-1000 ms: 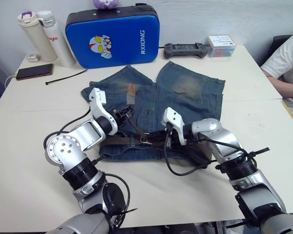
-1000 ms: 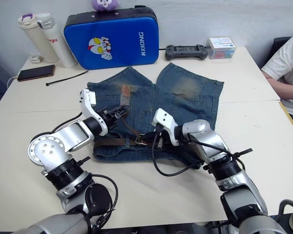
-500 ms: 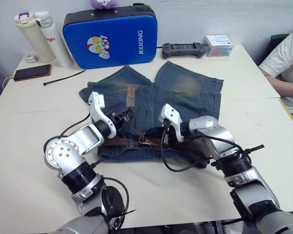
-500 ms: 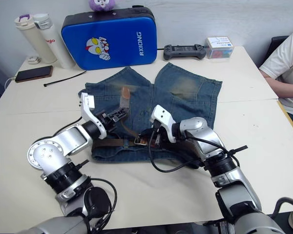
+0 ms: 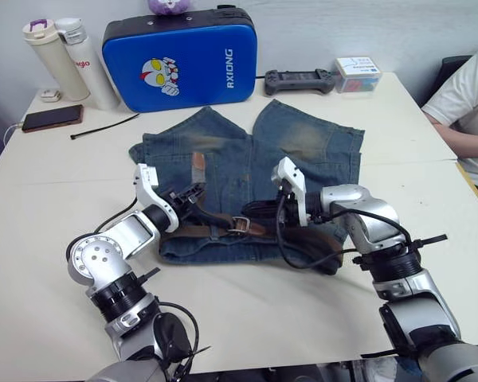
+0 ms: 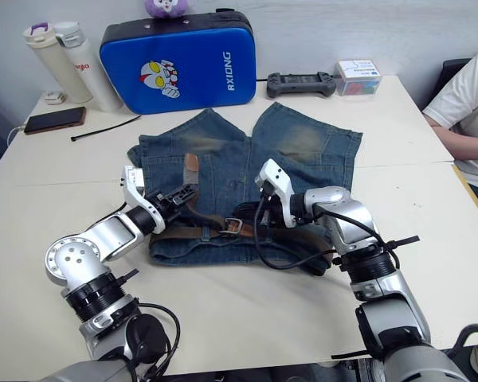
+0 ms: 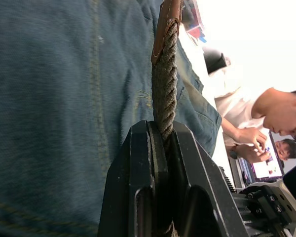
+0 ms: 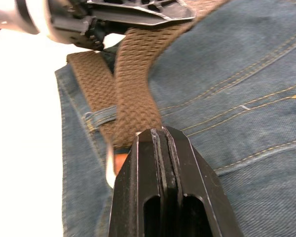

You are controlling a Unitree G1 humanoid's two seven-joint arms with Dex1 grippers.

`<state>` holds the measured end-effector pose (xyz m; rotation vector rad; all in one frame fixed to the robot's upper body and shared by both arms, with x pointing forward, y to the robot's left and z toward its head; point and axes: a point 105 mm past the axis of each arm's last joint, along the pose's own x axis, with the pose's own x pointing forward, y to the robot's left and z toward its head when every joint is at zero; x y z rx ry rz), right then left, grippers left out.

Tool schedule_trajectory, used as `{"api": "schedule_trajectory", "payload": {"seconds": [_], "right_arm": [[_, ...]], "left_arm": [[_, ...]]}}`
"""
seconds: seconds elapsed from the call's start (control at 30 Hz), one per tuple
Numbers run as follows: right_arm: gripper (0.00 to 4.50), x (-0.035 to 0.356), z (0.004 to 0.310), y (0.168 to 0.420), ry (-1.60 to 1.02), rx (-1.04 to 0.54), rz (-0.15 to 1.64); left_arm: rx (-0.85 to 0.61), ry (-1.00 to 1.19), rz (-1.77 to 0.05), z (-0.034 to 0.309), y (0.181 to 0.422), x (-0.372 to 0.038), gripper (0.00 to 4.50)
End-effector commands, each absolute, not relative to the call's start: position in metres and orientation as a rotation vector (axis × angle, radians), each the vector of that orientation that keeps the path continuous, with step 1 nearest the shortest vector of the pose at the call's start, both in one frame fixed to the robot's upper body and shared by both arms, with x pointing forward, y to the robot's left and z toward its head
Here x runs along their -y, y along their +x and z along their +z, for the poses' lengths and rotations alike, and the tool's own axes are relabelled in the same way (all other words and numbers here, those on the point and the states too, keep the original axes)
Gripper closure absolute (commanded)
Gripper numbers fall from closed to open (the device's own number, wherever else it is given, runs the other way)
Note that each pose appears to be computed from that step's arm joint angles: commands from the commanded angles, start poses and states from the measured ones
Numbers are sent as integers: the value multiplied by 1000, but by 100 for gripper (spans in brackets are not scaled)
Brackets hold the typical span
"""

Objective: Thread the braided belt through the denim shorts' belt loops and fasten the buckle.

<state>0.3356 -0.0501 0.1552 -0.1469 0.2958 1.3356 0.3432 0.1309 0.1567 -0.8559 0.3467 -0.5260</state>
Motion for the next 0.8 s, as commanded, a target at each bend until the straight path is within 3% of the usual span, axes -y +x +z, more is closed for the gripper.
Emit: {"api": "schedule_trajectory", "payload": {"seconds": [0.03, 0.8], "right_arm": [[441, 42, 159, 329, -156, -269, 1378], [441, 28, 122, 338, -233, -355, 1412]], "left_arm": [[-303, -832, -546, 167, 342, -133, 450], [-278, -810, -549, 176, 343, -134, 450]]}}
